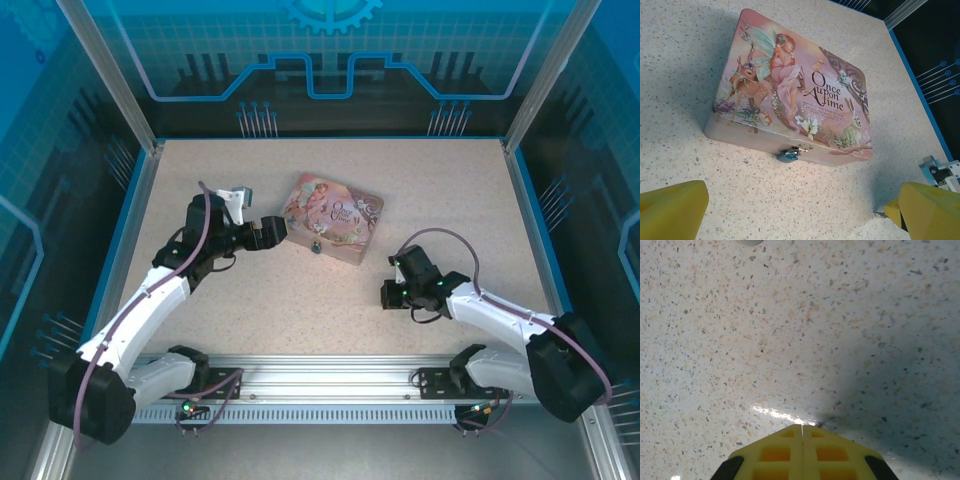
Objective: Unlock the padlock with the key
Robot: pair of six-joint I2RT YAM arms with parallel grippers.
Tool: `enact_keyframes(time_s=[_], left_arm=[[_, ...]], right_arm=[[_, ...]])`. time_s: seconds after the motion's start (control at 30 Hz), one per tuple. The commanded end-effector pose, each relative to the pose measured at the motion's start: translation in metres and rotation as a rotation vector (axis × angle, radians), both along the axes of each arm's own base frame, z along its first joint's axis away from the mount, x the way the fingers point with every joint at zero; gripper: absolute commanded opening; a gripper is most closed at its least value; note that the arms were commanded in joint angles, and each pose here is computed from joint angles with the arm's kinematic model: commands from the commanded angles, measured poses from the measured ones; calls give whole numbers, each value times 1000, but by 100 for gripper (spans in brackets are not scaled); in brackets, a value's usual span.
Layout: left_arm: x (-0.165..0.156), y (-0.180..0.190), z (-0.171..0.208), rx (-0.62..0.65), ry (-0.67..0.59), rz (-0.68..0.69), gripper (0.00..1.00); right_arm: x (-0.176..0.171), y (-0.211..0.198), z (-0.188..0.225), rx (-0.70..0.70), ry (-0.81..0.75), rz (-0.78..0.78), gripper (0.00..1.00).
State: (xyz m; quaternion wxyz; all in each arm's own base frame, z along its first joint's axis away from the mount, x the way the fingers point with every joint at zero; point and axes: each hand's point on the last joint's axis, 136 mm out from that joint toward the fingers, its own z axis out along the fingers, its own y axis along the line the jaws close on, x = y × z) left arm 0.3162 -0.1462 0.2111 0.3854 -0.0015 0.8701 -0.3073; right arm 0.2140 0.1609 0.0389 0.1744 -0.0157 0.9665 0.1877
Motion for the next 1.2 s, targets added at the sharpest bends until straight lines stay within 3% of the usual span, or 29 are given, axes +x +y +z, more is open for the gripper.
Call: enact_keyframes(time_s=[0.0, 0.17, 0.33, 0.7, 1.17], left_arm=[[1, -3, 0, -6, 2, -8, 99], [2, -2, 2, -1, -4, -6, 99], [3, -2, 1, 10, -9, -6, 99], [4, 0, 1, 25, -22, -4, 99], [1, 2, -1, 46, -20, -3, 99]], right_arm=[[-17, -18, -17, -102, 99, -23, 13], [-21, -24, -6, -136, 106, -27, 34], [-23, -29, 4, -179, 126, -6, 45], [-29, 2, -9, -150, 210, -22, 42], [-19, 15, -25, -214, 230, -3, 30]])
